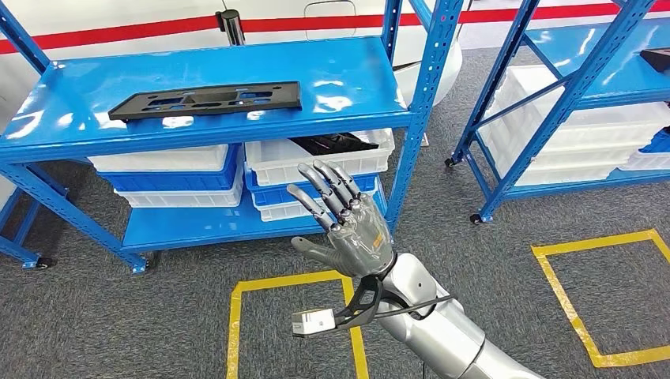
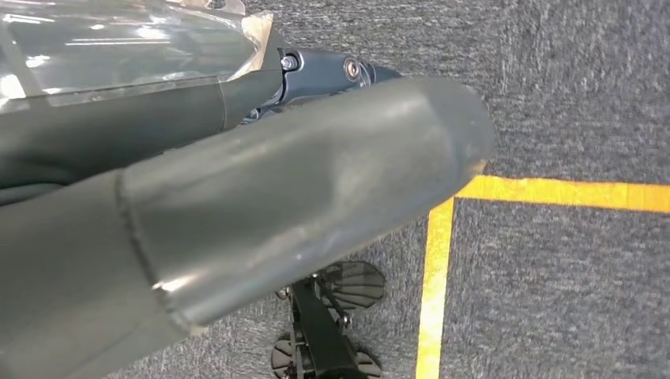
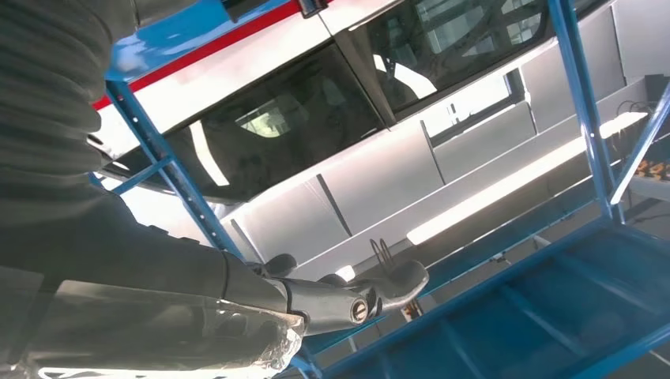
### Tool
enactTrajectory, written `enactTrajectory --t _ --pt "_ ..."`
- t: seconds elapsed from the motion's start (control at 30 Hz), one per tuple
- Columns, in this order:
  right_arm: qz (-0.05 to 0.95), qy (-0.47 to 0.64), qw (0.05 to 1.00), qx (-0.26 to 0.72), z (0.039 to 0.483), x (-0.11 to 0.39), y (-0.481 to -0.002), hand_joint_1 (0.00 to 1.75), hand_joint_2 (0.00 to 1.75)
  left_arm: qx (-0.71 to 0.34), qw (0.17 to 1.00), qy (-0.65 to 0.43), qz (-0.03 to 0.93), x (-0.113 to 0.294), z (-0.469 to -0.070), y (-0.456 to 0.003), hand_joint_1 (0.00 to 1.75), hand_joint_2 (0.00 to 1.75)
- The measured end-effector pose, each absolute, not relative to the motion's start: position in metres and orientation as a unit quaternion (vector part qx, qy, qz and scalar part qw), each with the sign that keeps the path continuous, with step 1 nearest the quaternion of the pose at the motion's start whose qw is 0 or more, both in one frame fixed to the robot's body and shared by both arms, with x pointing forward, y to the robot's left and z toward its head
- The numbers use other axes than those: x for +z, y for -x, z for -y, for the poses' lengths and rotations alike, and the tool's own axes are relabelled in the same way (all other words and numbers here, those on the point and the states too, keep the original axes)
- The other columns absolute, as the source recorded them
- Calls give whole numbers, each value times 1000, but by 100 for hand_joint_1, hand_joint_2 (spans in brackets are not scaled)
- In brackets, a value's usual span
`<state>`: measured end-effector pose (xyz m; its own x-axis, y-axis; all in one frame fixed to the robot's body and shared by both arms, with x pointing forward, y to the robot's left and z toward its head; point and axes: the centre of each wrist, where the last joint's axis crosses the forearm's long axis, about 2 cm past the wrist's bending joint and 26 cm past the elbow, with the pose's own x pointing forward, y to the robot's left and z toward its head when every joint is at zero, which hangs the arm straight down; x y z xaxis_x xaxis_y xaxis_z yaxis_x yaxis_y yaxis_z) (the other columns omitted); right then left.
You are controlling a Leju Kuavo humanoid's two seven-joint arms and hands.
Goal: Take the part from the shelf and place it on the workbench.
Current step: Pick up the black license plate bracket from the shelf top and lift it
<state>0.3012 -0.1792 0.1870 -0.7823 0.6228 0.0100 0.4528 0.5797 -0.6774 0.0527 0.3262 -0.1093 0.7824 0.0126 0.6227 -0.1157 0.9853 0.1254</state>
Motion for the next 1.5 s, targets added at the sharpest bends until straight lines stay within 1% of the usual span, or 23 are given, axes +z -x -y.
enactTrajectory --t 0.43,0.87,1.5 --pt "881 306 125 338 177 187 -298 0 175 33 940 -90 329 -110 -326 -51 0 0" --pt "875 312 139 342 182 180 -294 0 175 38 940 -84 329 -110 -314 -51 0 0" --pt "874 315 143 343 181 178 -293 0 175 37 940 -86 328 -110 -316 -50 0 0"
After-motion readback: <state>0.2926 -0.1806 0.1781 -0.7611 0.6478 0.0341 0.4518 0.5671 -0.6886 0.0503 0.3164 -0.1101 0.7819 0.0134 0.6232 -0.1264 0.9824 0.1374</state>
